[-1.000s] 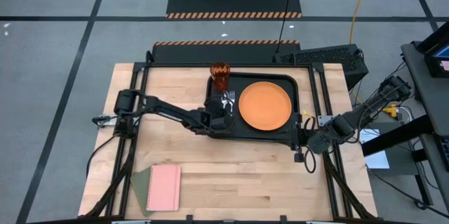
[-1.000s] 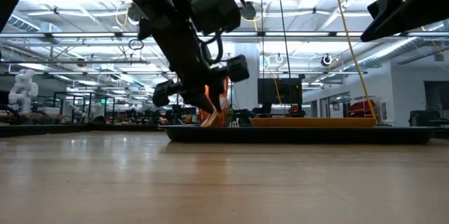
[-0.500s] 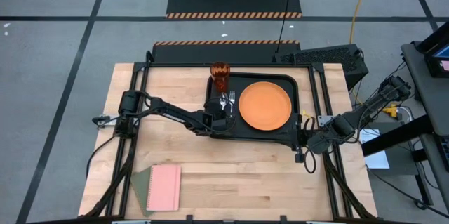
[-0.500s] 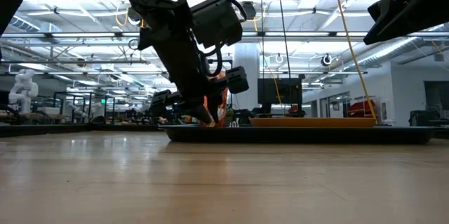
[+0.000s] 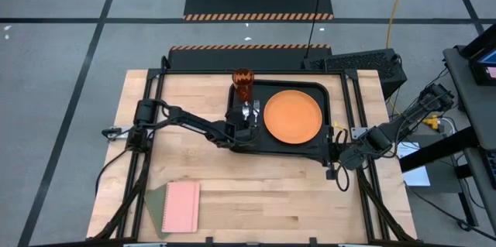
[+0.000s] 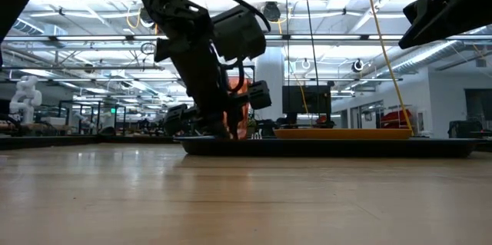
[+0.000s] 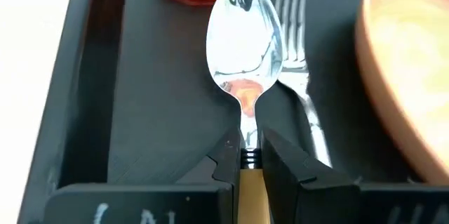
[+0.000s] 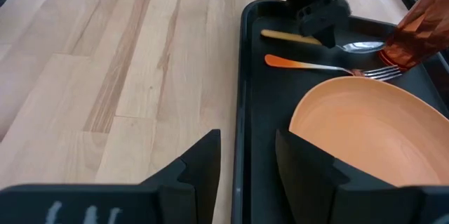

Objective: Pick and place plate/cup/fork/spoon on tray
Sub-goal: Put the yellow spoon on the black serving tray to the left of the orange fork

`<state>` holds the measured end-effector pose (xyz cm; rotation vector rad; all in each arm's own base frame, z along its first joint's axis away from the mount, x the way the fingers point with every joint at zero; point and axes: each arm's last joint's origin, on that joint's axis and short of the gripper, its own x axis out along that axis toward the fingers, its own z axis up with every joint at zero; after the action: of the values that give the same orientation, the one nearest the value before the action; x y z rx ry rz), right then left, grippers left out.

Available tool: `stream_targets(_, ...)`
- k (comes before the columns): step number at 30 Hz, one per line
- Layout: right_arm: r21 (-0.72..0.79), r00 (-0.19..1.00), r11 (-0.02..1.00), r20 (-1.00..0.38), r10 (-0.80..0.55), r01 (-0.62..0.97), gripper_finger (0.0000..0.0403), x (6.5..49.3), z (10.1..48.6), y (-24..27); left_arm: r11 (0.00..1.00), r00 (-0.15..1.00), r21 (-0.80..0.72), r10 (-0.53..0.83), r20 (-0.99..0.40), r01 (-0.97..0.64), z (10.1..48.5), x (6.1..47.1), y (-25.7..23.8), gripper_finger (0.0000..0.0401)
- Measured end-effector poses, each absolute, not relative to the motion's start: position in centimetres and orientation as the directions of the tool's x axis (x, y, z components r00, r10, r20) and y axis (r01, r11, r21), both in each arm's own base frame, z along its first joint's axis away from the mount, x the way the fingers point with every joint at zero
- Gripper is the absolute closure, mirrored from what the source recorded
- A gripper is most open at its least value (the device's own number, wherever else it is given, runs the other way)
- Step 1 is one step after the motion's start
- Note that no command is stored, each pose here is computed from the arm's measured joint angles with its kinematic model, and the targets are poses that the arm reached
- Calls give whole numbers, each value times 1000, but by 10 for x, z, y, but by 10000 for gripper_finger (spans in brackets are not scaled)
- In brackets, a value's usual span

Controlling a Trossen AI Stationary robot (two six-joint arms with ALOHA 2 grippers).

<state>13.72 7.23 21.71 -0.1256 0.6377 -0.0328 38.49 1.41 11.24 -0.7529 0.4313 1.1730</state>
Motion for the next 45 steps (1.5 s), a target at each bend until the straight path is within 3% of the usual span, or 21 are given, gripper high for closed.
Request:
stream_targets(15, -107, 803, 994, -591, -69, 7, 273, 137, 217, 72, 169, 332, -299, 670, -664, -939, 111, 384, 19, 298)
stream_targets(28, -66, 809, 997, -584, -70, 39, 273, 138, 218, 73, 316, 415, -271, 636, -650, -909, 136, 387, 20, 293)
stream_targets(41, -80, 809, 996, -581, -87, 49, 273, 140, 218, 70, 348, 399, -221, 612, -682, -911, 130, 386, 27, 291)
stream_targets(45, -65, 809, 996, -581, -86, 60, 273, 140, 218, 70, 347, 384, -203, 607, -695, -916, 126, 385, 33, 266)
